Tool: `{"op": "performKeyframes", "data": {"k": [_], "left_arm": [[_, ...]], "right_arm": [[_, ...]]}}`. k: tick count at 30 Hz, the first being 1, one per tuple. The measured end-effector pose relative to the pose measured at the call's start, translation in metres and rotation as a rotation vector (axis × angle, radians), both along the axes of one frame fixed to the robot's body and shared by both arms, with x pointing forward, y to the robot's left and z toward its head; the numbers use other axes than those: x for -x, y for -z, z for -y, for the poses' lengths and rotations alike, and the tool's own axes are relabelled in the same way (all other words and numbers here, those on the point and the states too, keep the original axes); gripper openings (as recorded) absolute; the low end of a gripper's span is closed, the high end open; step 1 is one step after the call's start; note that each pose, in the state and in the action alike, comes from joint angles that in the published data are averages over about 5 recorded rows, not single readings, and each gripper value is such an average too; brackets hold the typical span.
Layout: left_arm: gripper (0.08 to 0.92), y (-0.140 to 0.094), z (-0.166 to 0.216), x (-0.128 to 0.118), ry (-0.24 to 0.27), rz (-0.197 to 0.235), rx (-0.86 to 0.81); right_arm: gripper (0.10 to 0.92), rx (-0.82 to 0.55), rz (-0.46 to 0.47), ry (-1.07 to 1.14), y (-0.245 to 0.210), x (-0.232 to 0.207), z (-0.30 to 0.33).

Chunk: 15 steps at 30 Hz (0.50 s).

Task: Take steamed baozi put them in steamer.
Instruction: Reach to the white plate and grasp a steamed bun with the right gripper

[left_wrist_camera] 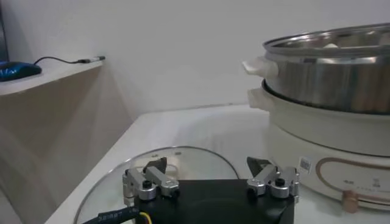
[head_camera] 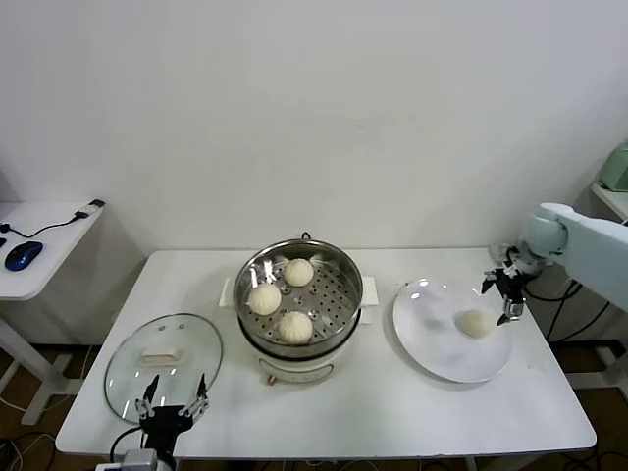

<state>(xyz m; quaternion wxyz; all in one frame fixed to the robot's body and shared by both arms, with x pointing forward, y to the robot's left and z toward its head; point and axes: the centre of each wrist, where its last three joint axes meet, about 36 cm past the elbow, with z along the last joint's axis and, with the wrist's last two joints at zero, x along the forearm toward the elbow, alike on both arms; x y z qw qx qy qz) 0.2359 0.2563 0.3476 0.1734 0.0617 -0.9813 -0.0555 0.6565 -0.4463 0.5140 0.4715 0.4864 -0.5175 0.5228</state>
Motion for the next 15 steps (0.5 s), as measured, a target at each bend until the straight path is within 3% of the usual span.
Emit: {"op": "performKeyframes", "data": {"k": [15], "left_arm": [[0.823,0.004,0.003,0.001,0.002,-0.008,-0.003]], "right_arm": [[0.823,-0.01,0.038,0.043,0.052,0.0,-0.005]]}}
